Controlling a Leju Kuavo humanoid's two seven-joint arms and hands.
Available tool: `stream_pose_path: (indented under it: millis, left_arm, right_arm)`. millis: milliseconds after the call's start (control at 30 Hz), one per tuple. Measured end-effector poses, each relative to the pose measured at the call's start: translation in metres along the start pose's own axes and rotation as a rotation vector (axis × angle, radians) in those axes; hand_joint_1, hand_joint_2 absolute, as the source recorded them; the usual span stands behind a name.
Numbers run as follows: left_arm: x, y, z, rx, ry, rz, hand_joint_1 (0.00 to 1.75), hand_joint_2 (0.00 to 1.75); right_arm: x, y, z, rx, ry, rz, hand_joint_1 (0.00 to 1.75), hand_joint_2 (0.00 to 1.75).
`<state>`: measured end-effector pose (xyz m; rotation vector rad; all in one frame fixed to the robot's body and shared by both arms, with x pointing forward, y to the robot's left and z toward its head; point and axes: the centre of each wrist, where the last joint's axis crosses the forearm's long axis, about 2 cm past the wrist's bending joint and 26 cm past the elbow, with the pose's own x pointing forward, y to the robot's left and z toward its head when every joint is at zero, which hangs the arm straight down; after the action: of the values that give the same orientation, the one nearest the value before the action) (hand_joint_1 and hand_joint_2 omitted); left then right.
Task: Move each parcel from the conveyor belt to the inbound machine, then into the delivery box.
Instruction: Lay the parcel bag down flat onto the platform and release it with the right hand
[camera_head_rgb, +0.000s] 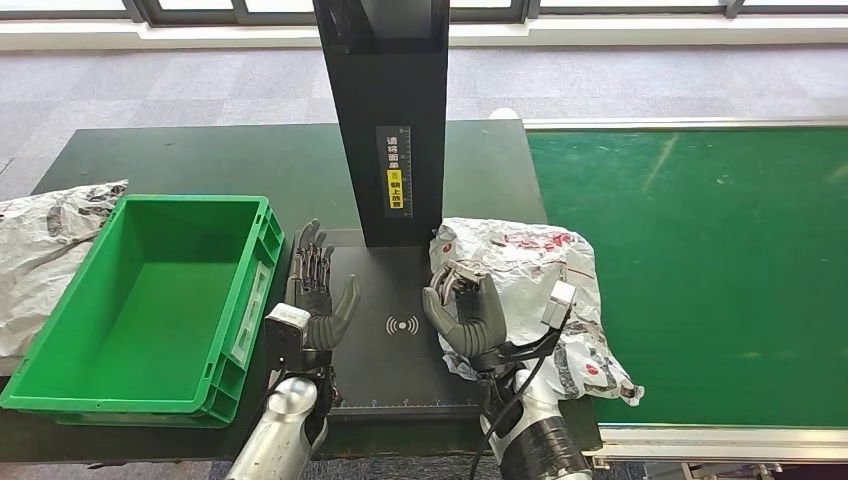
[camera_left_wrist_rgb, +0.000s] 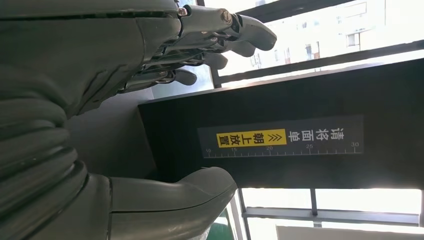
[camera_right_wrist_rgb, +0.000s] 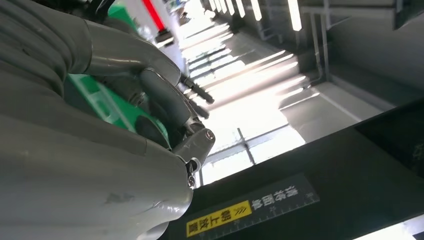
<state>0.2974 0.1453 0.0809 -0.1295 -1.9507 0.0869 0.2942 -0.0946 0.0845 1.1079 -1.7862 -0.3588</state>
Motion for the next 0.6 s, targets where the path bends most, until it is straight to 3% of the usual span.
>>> stream_pose_path:
  millis: [233,367,533,600]
  left_arm:
    - [0.000,0.000,0.000,0.000,0.000,-0.002,0.00,1.75]
    - [0.000,0.000,0.000,0.006,-0.001,-0.005,0.00,1.75]
    - [0.001,0.001,0.000,0.026,-0.003,-0.012,0.00,1.75]
    - [0.001,0.001,-0.001,0.034,-0.004,-0.012,0.00,1.75]
  right_arm:
    - [0.005,0.000,-0.005,-0.025,0.012,0.168,0.00,1.75]
    - [0.026,0.002,-0.018,-0.089,-0.057,0.494,0.00,1.75]
    - [0.073,0.012,-0.027,-0.302,-0.332,0.934,0.00,1.75]
    - [0.088,0.021,-0.025,-0.388,-0.441,1.041,0.00,0.87]
